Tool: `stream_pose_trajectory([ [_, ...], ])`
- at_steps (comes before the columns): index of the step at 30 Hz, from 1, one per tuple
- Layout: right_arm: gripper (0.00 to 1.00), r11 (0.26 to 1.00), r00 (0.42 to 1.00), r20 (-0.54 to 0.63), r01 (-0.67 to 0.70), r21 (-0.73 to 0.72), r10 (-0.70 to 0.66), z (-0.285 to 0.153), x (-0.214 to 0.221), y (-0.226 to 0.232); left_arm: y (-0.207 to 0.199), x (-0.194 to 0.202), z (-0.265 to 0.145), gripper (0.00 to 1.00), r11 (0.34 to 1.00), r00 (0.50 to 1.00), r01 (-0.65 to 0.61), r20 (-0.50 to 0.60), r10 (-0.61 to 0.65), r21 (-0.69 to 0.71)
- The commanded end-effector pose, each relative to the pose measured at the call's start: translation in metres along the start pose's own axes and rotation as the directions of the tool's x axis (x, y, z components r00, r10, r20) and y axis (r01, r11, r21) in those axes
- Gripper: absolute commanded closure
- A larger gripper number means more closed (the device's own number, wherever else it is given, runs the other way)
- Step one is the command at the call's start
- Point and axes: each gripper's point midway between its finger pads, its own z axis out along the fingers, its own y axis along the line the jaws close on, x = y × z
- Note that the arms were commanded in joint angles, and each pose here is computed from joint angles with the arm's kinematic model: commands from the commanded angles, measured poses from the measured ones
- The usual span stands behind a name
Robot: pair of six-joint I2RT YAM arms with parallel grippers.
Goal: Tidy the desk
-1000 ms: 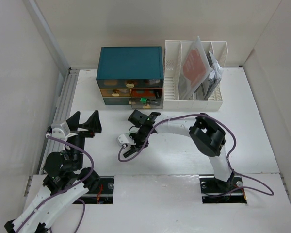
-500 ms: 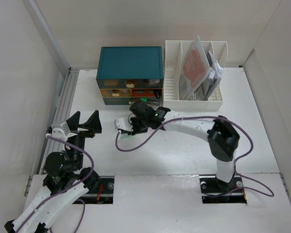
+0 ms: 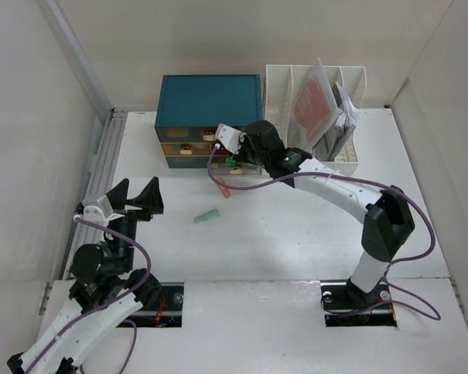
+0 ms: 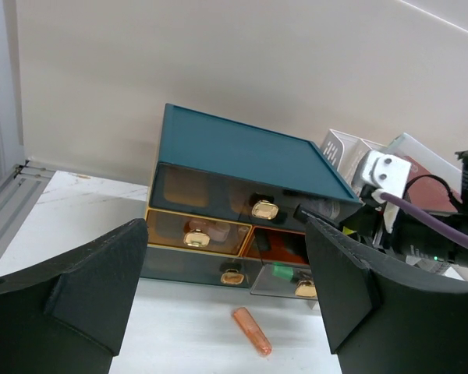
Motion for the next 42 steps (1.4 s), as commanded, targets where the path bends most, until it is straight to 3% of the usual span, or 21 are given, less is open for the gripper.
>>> stream_pose_trajectory([
  [1, 0.86, 0.998, 0.999, 0.006, -0.048, 0.047, 0.047, 0.005, 0.001, -0.007, 0.000, -0.011, 0.001, 0.21, 1.000, 0.999, 0.016, 0.040, -0.016, -0.004],
  [5, 0.84, 0.996, 0.998, 0.000, -0.066, 0.054, 0.066, 0.008, 0.007, -0.014, 0.000, -0.011, 0.001, 0.21, 1.000, 0.999, 0.016, 0.040, -0.016, -0.004],
  [8, 0.78, 0.996, 0.998, -0.006, -0.070, 0.060, 0.070, 0.008, 0.010, -0.017, 0.000, -0.011, 0.001, 0.21, 1.000, 0.999, 0.016, 0.040, -0.016, -0.004],
  [11, 0.56, 0.996, 0.998, -0.013, -0.068, 0.055, 0.069, 0.011, 0.013, -0.015, 0.000, -0.011, 0.001, 0.21, 1.000, 0.999, 0.016, 0.040, -0.016, -0.004],
  [12, 0.53, 0.997, 0.998, -0.020, -0.067, 0.049, 0.068, 0.014, 0.015, -0.012, 0.000, -0.011, 0.001, 0.21, 1.000, 0.999, 0.016, 0.040, -0.016, -0.004],
  [20, 0.48, 0.996, 0.996, 0.004, -0.090, 0.021, 0.090, 0.006, 0.007, -0.011, 0.000, -0.011, 0.001, 0.21, 1.000, 0.999, 0.016, 0.040, -0.016, -0.004],
  [23, 0.59, 0.993, 0.991, 0.067, -0.120, 0.015, 0.119, -0.009, -0.010, -0.018, 0.000, -0.011, 0.001, 0.21, 1.000, 0.999, 0.016, 0.040, -0.016, -0.004],
  [24, 0.68, 0.991, 0.986, 0.103, -0.133, -0.016, 0.134, -0.012, -0.019, -0.016, 0.000, -0.011, 0.001, 0.21, 1.000, 0.999, 0.016, 0.040, -0.016, -0.004],
  [25, 0.84, 0.990, 0.983, 0.125, -0.130, -0.045, 0.135, -0.017, -0.024, -0.013, 0.000, -0.011, 0.001, 0.21, 1.000, 0.999, 0.016, 0.040, -0.016, -0.004],
  [28, 0.99, 0.968, 0.966, 0.194, -0.127, -0.215, 0.169, -0.025, -0.032, 0.006, 0.000, -0.008, 0.002, 0.21, 1.000, 0.999, 0.011, 0.032, -0.011, -0.005],
  [31, 1.00, 0.886, 0.962, 0.167, -0.121, -0.448, 0.216, -0.022, -0.021, 0.042, 0.000, -0.008, 0.002, 0.21, 1.000, 0.999, 0.011, 0.032, -0.011, -0.005],
  [34, 1.00, 0.745, 0.962, 0.109, -0.118, -0.656, 0.249, -0.020, -0.005, 0.081, 0.000, -0.008, 0.002, 0.21, 1.000, 0.999, 0.011, 0.032, -0.011, -0.005],
  [37, 1.00, 0.683, 0.970, 0.057, -0.125, -0.719, 0.238, -0.014, 0.013, 0.100, 0.000, -0.008, 0.002, 0.21, 1.000, 0.999, 0.011, 0.032, -0.011, -0.005],
  [42, 0.99, 0.692, 0.974, 0.035, -0.134, -0.709, 0.225, -0.005, 0.021, 0.102, 0.000, -0.008, 0.002, 0.21, 1.000, 0.999, 0.011, 0.032, -0.011, -0.005],
])
